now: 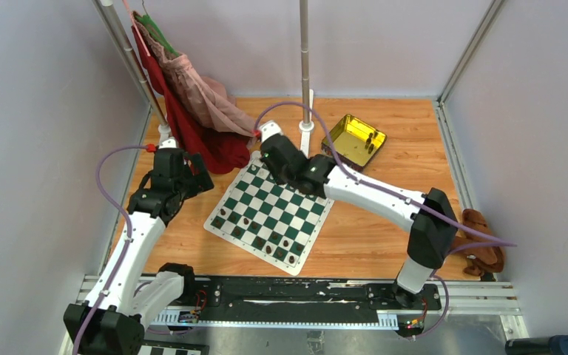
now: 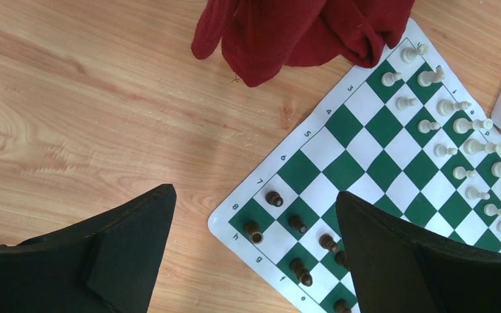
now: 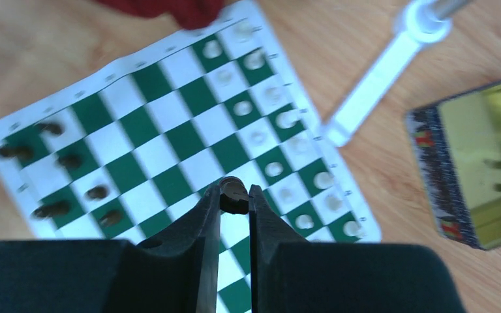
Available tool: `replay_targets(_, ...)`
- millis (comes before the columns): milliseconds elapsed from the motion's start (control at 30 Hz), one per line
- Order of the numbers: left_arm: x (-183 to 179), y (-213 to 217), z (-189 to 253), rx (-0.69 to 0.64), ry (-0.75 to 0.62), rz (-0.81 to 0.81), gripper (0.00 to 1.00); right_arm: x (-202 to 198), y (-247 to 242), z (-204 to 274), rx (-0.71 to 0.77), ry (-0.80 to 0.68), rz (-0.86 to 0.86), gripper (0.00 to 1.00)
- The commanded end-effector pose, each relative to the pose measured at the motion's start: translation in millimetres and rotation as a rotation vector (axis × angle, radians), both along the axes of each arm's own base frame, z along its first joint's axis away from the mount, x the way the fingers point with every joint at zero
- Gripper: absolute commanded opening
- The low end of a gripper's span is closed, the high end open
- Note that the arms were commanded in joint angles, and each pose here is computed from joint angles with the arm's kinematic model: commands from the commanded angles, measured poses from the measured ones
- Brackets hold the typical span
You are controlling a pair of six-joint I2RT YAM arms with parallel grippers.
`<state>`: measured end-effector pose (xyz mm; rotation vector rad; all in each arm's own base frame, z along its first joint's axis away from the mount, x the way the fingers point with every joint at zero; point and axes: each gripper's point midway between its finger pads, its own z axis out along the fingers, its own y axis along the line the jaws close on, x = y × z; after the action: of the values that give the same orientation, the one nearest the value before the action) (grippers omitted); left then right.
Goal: Set up the chess pieces on the board
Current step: Place the chess piece on the chessboard.
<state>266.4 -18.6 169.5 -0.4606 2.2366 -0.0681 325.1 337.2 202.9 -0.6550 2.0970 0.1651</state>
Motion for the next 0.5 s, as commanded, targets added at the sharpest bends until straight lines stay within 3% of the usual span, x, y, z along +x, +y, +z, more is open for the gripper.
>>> replay_targets(0,1,5,16,-0.010,-0.040,0.040,1.00,-54,27,-3,-0.012,0.025,0.119,0.02)
replay_targets(467,-12,65,30,0.128,-0.010,0.263,1.00,-144,104,-16,0.015,0.048,0.383,0.02)
